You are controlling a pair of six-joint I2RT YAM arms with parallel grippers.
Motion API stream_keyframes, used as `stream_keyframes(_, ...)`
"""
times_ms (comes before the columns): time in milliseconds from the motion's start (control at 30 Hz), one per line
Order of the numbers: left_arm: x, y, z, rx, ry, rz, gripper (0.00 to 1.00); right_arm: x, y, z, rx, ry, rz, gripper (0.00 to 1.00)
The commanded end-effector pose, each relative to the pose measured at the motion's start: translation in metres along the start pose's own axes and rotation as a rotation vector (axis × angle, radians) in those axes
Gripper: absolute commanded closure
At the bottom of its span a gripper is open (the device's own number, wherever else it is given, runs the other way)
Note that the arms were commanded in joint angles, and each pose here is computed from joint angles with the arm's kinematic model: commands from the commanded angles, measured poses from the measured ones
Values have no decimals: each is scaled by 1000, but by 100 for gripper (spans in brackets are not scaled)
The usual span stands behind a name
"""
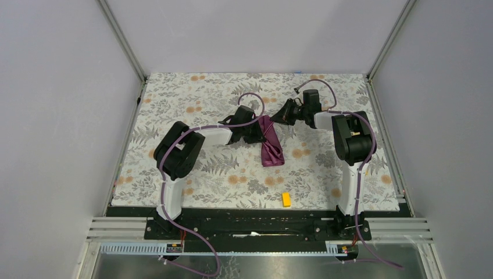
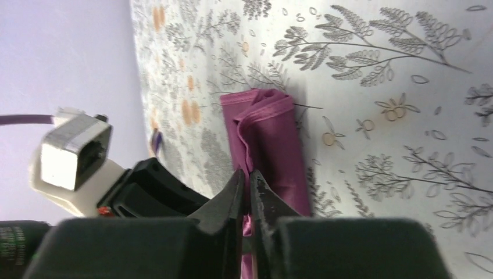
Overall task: Fold the napkin into a case and place the utensils inside
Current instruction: Pick up the top corner of the smaller rectangle folded napkin.
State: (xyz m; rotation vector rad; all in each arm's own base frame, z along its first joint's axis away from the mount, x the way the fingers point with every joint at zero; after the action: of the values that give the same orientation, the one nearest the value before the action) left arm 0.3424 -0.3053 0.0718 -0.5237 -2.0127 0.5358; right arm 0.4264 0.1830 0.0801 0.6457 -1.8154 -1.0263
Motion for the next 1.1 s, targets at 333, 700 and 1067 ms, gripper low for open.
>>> stream_keyframes(333,73,5,-21,-16,-80,7,36,5,24,-10,-92,-88,-91,100)
stream_keyframes(700,18,-5,-80,-272,-147,-184,56,7,27,-9,-138,-91,-97,100)
stream_keyframes(1067,-9,-23,-79,-525,-213,-341,61,9,29,-7,-140,-84,-106,100)
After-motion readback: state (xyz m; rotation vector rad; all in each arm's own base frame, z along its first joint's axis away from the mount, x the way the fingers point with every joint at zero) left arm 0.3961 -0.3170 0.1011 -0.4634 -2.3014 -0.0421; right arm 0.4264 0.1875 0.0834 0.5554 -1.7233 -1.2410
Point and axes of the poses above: each gripper's point midway between its finger pads, its own x axis back along the fingers, its own y axis along the line the jaws close on, z = x × y, the point moved 7 cm from there along x, back along the fingers, and after that the axes turned 4 degrees about -x, right-handed, at the moved point
